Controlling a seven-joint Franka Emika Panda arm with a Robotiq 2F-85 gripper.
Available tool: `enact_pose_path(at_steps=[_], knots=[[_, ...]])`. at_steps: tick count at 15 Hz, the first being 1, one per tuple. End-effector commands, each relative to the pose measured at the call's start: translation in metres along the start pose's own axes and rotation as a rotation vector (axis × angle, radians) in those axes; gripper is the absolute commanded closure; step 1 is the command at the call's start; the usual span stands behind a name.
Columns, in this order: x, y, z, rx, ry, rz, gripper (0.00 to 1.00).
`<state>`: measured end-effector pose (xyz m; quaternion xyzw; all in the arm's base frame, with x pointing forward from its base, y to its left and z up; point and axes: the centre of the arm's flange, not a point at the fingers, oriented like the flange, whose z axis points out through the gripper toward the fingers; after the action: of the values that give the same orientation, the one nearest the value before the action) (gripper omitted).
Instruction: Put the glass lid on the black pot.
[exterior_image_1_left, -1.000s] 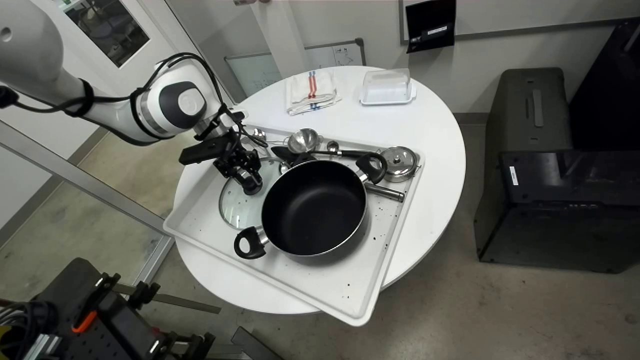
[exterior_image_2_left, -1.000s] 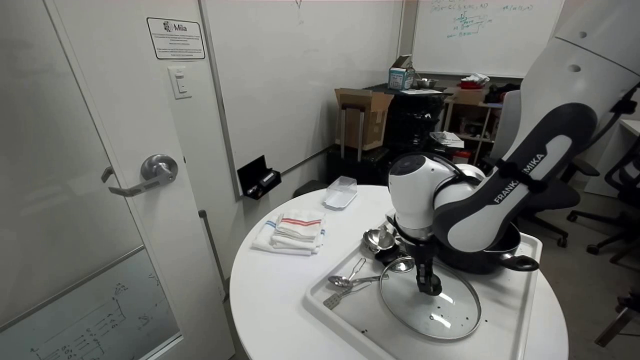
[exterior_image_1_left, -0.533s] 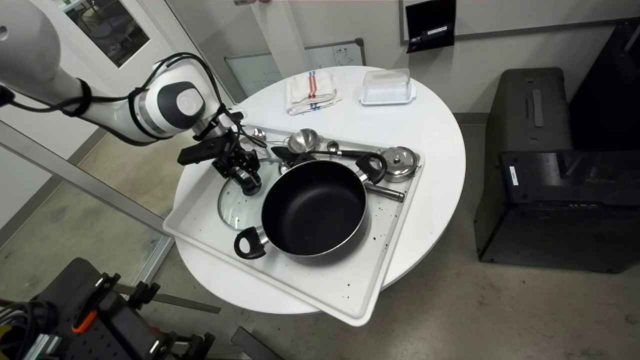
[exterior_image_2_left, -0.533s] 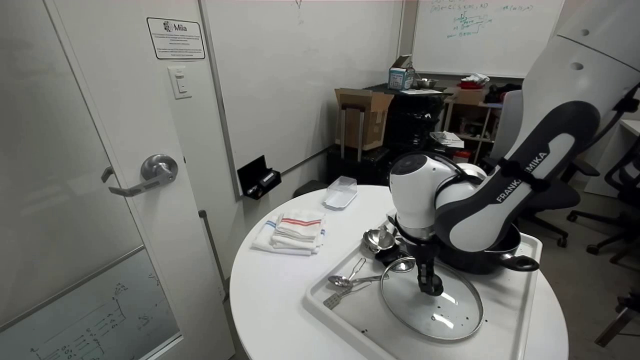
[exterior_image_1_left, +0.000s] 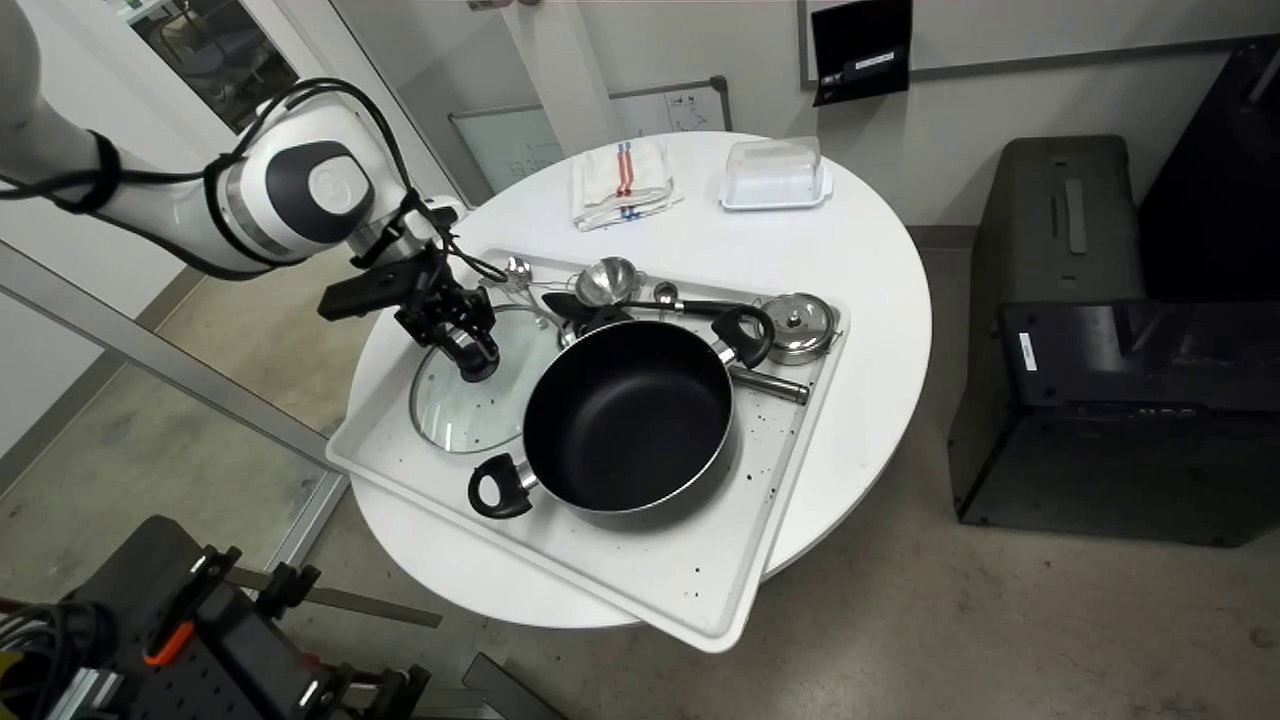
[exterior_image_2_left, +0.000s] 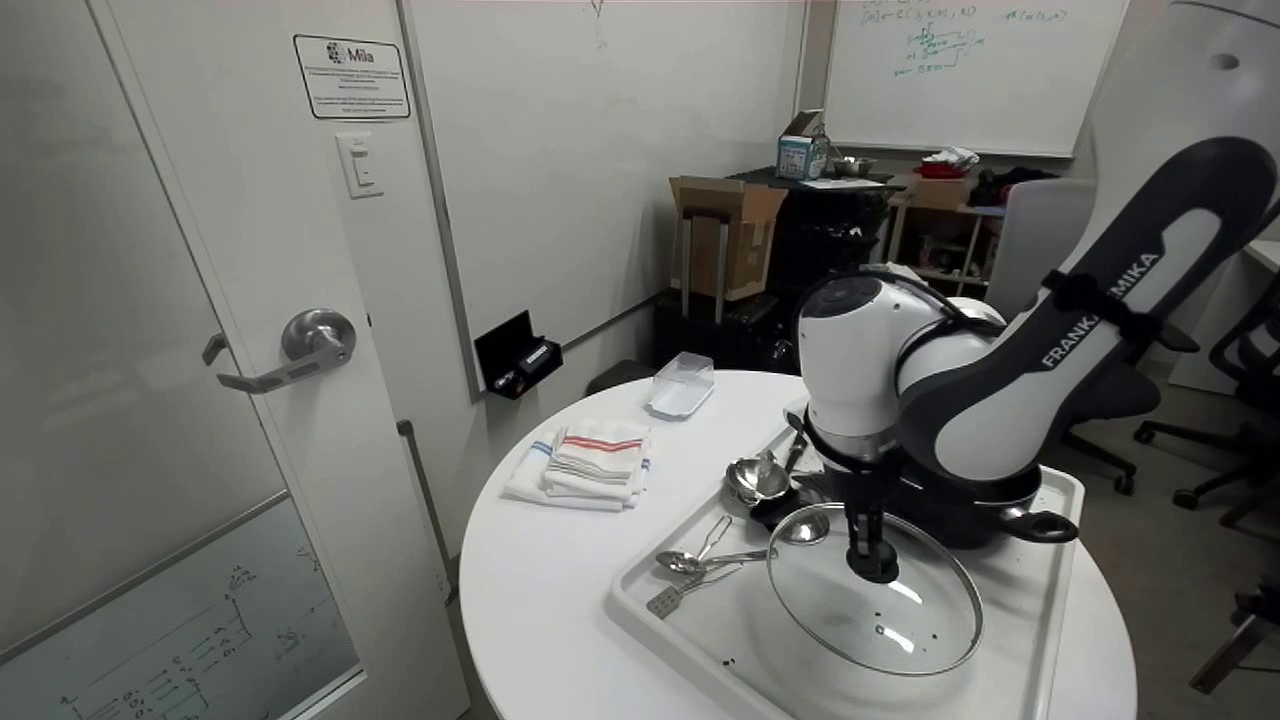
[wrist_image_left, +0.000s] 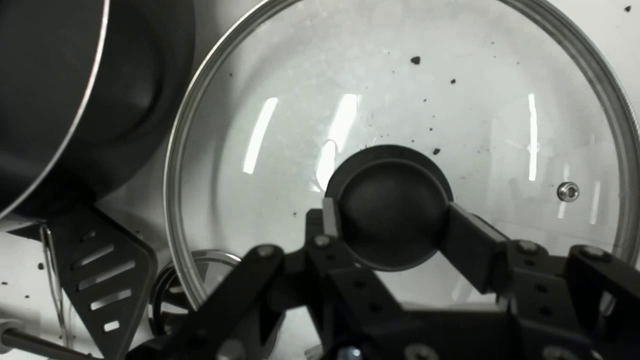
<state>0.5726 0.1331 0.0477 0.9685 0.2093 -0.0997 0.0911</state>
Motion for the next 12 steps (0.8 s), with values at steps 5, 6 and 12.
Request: enact_pose_path(at_steps=[5, 6, 12], knots=[[-0.040, -0.013, -0.061, 0.011, 0.042, -0.027, 0.74], [-0.042, -0.013, -0.065, 0.011, 0.039, -0.028, 0.74], [-0.053, 0.003, -0.098, 0.003, 0.057, 0.018, 0.74]])
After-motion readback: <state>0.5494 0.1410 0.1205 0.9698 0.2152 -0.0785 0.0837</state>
